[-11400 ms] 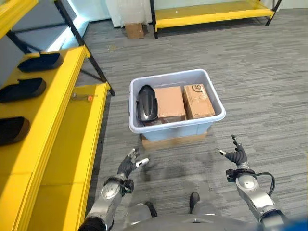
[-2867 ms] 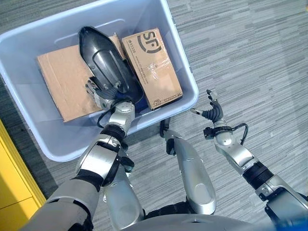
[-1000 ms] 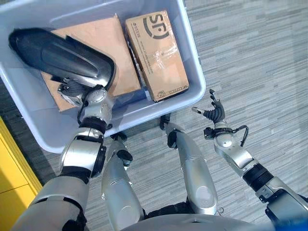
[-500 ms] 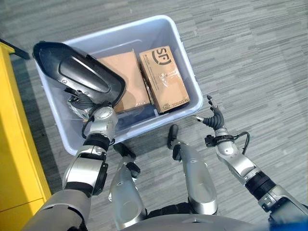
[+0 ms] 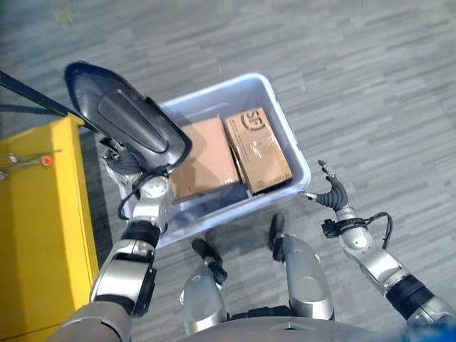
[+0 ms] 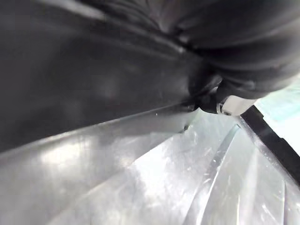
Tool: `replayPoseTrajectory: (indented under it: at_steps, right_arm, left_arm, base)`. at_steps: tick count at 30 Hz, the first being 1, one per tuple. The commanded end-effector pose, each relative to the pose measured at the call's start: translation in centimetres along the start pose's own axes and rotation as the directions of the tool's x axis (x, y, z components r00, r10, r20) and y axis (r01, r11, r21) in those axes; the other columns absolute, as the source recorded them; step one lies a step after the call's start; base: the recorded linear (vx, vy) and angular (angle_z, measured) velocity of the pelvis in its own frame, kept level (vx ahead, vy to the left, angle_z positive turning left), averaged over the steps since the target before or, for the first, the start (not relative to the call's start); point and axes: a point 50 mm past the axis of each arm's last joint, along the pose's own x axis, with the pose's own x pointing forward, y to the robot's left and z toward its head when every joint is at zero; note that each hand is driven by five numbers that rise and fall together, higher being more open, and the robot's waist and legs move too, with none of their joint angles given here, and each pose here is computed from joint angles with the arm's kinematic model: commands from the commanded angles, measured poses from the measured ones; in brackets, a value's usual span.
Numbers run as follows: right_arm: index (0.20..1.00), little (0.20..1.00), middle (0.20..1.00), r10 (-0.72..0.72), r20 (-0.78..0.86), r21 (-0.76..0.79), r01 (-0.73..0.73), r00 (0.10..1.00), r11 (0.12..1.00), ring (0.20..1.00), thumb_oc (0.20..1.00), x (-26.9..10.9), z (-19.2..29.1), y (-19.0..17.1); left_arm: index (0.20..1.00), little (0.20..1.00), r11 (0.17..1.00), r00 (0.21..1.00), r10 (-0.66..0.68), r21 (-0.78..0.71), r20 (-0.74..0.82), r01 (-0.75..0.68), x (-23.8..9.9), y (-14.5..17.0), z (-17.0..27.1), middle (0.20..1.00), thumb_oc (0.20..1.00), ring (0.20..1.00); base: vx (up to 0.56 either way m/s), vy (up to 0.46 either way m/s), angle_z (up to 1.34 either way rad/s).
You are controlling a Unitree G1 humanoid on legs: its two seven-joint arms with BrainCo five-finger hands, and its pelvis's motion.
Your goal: Move parts from the plastic box to the shelf.
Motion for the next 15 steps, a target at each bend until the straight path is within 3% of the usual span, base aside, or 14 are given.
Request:
replayPoseTrajectory:
  at_steps: [1,6,10,15]
  right_arm:
    - [1.0,1.0,1.0,0.029,0.085,0.071,-0.035,0.996,0.997,1.0,1.0,-0.4,1.5,1.3]
    - [1.0,1.0,1.0,0.059,0.047,0.104,-0.063,0.997,0.993,1.0,1.0,-0.7,1.1,1.3]
    - [1.0,1.0,1.0,0.085,-0.013,0.123,-0.082,0.996,0.989,1.0,1.0,-1.0,0.2,1.3]
    - [1.0,1.0,1.0,0.104,-0.042,0.152,-0.097,0.994,0.984,1.0,1.0,-1.2,-0.4,1.6]
  left_arm:
    - [0.2,0.2,0.997,0.981,-0.069,-0.022,0.18,0.075,0.3,0.8,1.9,0.2,0.2,0.2]
    - [0.2,0.2,0.976,0.962,-0.219,0.025,0.162,0.218,-1.8,1.3,-0.1,0.2,0.2,0.2]
    - [0.2,0.2,0.912,0.895,-0.41,0.072,0.178,0.404,-4.1,2.0,-1.1,0.2,0.2,0.2]
    - [0.2,0.2,0.872,0.85,-0.488,0.154,0.196,0.465,-4.8,3.4,-1.4,0.2,0.2,0.2]
  base:
    - [0.06,0.127,0.1]
    - [0.04,0.159,0.13]
    - [0.02,0.235,0.2]
    - [0.02,0.259,0.24]
